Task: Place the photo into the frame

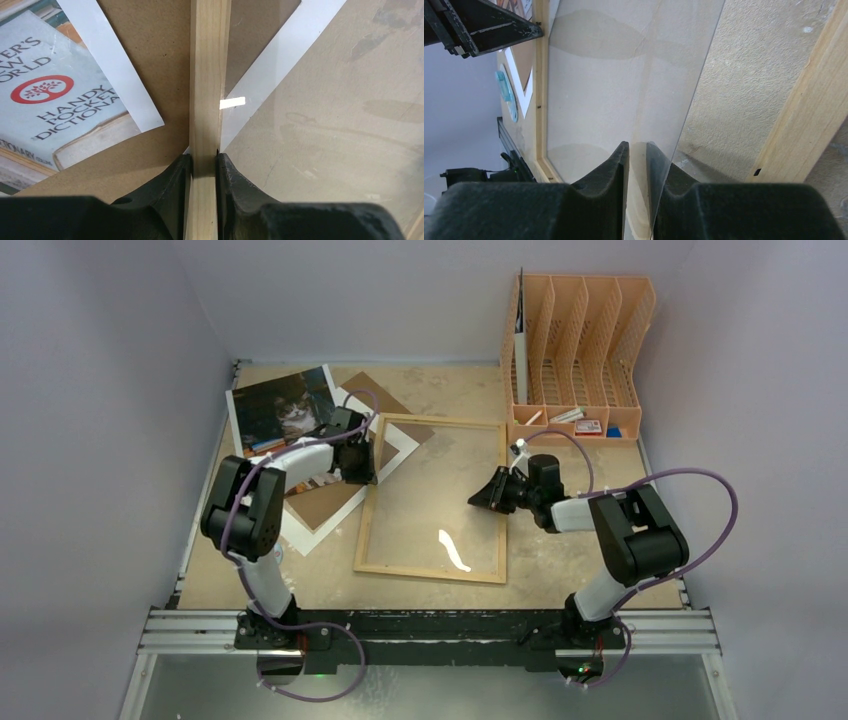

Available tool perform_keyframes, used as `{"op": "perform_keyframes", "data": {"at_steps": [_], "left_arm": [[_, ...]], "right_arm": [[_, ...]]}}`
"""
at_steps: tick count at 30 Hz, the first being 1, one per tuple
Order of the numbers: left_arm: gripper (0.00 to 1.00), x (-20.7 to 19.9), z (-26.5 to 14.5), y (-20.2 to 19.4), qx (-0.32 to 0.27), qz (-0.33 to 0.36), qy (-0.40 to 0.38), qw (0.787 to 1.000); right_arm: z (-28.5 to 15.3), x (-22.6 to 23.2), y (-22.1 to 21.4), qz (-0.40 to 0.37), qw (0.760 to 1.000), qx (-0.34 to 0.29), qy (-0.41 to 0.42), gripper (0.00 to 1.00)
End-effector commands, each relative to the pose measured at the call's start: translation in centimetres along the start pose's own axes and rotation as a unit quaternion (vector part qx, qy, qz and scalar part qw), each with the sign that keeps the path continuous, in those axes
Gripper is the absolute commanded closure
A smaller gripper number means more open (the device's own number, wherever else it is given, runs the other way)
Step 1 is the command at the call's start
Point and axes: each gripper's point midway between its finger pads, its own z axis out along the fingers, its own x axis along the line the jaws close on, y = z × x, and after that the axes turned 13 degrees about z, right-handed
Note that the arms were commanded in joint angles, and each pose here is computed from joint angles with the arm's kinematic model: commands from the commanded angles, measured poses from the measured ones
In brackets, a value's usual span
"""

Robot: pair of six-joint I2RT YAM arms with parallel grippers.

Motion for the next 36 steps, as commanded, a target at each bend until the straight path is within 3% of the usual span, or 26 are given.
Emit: {"op": "perform_keyframes", "data": {"at_steps": [1,8,17,23,28,36], "left_arm": [[0.79,2.7,1.2,-2.6,0.051,0.016,0.075,0.996],[0.87,4.9,2.5,-5.9,0.121,0.022,0.139,0.983],[0.89,5.9,2.8,-7.4,0.153,0.021,0.166,0.974],[0.89,5.1,2.9,-7.2,0.152,0.02,0.145,0.977],[0.86,3.6,2.9,-6.6,0.141,0.019,0.101,0.985],[0.75,0.8,1.9,-5.0,0.118,0.014,0.029,0.992]], "right_arm": [[0.3,1.0,0.6,-0.012,1.0,-0.006,0.017,0.78],[-0.1,1.8,1.0,-0.029,0.999,-0.009,0.016,0.7],[-2.0,3.8,2.2,-0.021,0.999,-0.036,0.001,0.51],[-4.6,2.2,4.4,-0.012,0.989,-0.108,-0.103,0.5],[-7.0,-1.3,5.8,0.001,0.963,-0.169,-0.212,0.5],[-7.7,-2.4,6.1,0.013,0.952,-0.189,-0.24,0.42]]}}
